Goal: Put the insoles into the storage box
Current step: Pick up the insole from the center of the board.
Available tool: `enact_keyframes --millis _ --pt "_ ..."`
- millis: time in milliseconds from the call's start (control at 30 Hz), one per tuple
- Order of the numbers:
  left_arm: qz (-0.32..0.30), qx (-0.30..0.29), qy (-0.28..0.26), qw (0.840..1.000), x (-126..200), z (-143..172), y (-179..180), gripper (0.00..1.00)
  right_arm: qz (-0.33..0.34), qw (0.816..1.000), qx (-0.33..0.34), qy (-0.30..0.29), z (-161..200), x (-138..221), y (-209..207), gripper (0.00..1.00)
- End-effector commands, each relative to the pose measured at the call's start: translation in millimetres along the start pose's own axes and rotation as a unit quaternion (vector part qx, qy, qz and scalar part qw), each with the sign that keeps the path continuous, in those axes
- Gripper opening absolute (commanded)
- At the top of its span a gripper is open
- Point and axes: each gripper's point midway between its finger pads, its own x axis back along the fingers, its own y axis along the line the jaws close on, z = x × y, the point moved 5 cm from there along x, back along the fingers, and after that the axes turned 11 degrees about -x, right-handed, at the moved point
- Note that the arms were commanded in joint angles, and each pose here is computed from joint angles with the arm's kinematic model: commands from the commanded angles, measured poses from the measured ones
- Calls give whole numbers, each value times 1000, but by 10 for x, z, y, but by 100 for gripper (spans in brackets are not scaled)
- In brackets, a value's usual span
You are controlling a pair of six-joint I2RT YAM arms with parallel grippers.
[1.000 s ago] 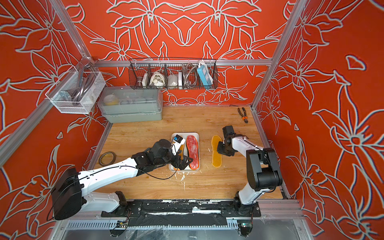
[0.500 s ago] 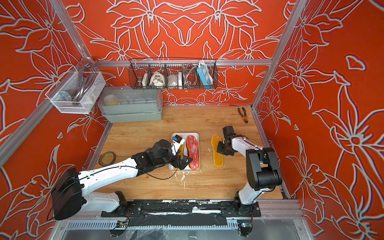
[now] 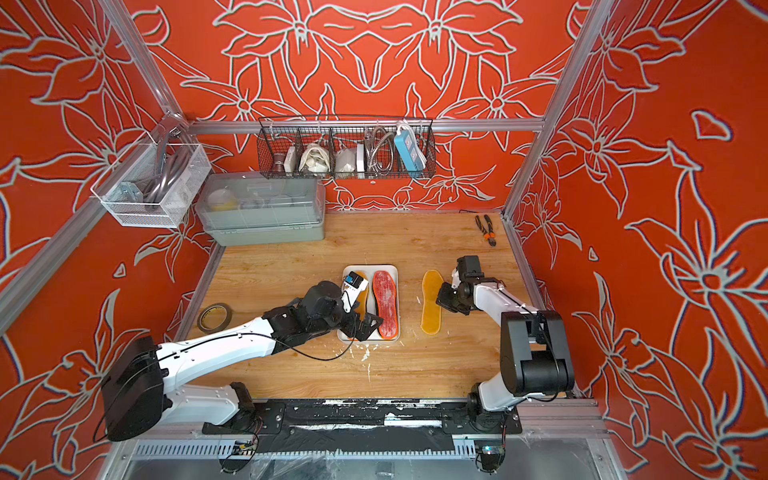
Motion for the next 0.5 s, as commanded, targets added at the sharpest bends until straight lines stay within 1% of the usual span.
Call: enact_keyframes --millis 0,67,100,133,167,200,233,300,333,367,467 --pt "2 -10 -18 1000 54 -75 -30 99 -43 999 -8 12 50 55 68 0" --pt "2 -10 -18 1000 53 -75 -30 99 -38 999 -6 12 56 79 58 0" --pt "2 -10 -18 1000 55 -75 -30 99 -24 1000 -6 6 47 90 25 0" --pt "3 -10 -18 1000 50 -73 -31 99 -6 1000 -4 -3 30 93 -15 4" --pt "3 -10 -18 1000 47 -74 -31 99 7 1000 -2 -9 16 93 -43 15" --pt "3 -10 -18 1000 43 -73 -30 99 24 1000 1 -11 3 94 -71 30" --pt "4 -11 -17 1000 36 -70 -33 99 39 999 6 -14 -7 99 -83 38" --pt "3 -11 -15 1000 30 -68 -30 99 80 996 26 -27 -26 106 -84 49" --pt "3 -12 -14 1000 27 -66 -29 99 95 994 33 -34 -33 103 -79 51" --pt "4 -12 -13 1000 21 -59 -29 99 105 993 39 -39 -51 90 -71 52" --pt "4 -12 -15 1000 19 -71 -31 99 128 990 41 -34 -90 2 -94 52"
